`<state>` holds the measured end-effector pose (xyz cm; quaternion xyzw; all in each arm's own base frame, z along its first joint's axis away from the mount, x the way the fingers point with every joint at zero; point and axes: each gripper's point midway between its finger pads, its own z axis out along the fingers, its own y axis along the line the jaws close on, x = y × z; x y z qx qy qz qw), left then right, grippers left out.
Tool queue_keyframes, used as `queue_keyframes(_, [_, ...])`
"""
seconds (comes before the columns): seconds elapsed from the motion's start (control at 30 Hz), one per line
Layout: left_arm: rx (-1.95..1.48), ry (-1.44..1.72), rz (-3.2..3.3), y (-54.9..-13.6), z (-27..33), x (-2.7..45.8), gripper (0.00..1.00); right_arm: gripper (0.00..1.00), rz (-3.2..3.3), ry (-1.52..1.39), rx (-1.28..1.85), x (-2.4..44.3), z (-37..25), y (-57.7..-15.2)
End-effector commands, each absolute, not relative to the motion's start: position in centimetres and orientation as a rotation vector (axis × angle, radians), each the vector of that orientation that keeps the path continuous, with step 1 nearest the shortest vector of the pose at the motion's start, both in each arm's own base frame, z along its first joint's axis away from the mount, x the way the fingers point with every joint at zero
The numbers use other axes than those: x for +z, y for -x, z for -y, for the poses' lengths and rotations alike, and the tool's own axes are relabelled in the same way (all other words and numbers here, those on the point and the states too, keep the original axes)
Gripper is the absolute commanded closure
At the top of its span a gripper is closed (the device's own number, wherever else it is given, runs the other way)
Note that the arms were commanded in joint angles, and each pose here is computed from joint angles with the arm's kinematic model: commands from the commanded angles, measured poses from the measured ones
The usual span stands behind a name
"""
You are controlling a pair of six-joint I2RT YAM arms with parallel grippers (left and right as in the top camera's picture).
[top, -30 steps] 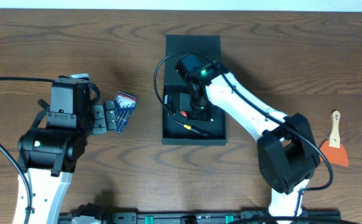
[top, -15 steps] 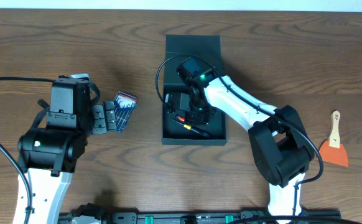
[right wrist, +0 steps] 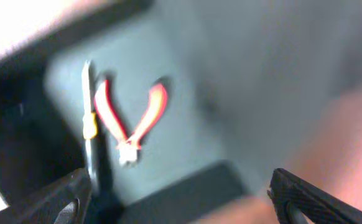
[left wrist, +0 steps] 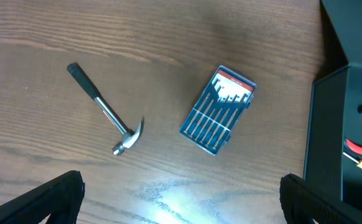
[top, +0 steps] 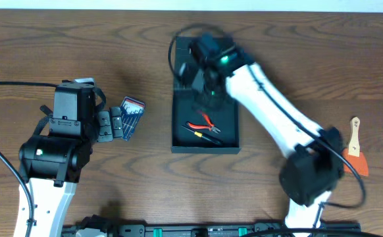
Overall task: Pack container
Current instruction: 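Carry the pliers into the black box and release them, then move the right gripper over the orange scraper's wooden handle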
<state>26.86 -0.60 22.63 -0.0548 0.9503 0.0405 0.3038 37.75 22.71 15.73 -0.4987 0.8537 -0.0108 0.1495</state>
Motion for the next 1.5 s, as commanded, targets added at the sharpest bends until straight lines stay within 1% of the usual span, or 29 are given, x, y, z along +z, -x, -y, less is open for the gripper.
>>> queue_keyframes(0.0, [0.113, 0.170, -2.490, -27.1, 0.3, 23.5, 0.02, 0.06, -2.437, 0.908, -0.096, 25.5, -18.5, -40.4])
queue_keyframes(0.07, [0.113, 0.170, -2.490, -27.1, 0.3, 23.5, 0.02, 0.01, -2.460, 0.638, -0.097, 28.5, -15.1, -41.0])
queue_keyframes(0.13, [0.113, 0.170, -2.490, -27.1, 0.3, 23.5, 0.01, 0.01, -2.492, 0.335, -0.076, 30.5, -10.6, -41.0])
queue_keyframes(0.23, [0.113, 0.170, -2.490, -27.1, 0.3, 23.5, 0.02, 0.01, -2.529, -0.118, -0.069, 31.5, -3.3, -39.9])
queue_keyframes(0.37, [0.113, 0.170, -2.490, -27.1, 0.3, 23.5, 0.02, 0.01, -2.569, -0.617, -0.138, 30.5, 6.6, -36.6])
queue_keyframes(0.5, [0.113, 0.170, -2.490, -27.1, 0.3, 23.5, 0.02, 0.01, -2.577, -0.943, -0.218, 28.6, 14.5, -33.0])
queue_keyframes(0.57, [0.114, 0.170, -2.491, -27.1, 0.3, 23.5, 0.02, 0.01, -2.578, -1.051, -0.253, 27.4, 17.9, -31.3])
queue_keyframes(0.7, [0.113, 0.171, -2.491, -27.1, 0.3, 23.5, 0.02, 0.01, -2.646, -1.146, -0.282, 23.7, 22.4, -28.6])
queue_keyframes(0.77, [0.113, 0.171, -2.491, -27.1, 0.3, 23.5, 0.02, 0.01, -2.705, -1.132, -0.256, 21.4, 23.4, -27.9])
queue_keyframes(0.9, [0.113, 0.171, -2.491, -27.1, 0.3, 23.5, 0.02, 0.01, -2.843, -1.022, -0.128, 15.8, 24.0, -27.4])
queue_keyframes(1.03, [0.113, 0.171, -2.491, -27.1, 0.3, 23.5, 0.02, 0.01, -2.972, -0.875, -0.086, 11.4, 24.0, -27.3])
queue_keyframes(1.23, [0.113, 0.171, -2.492, -27.1, 0.3, 23.5, 0.02, 0.01, -3.058, -0.844, -0.037, 6.8, 24.1, -28.1])
queue_keyframes(1.37, [0.113, 0.170, -2.491, -27.1, 0.3, 23.5, 0.01, 0.01, -3.078, -0.835, -0.025, 5.2, 24.2, -28.6])
queue_keyframes(1.47, [0.113, 0.171, -2.491, -27.1, 0.3, 23.5, 0.01, 0.04, -3.099, -0.790, -0.007, 4.2, 24.2, -28.8])
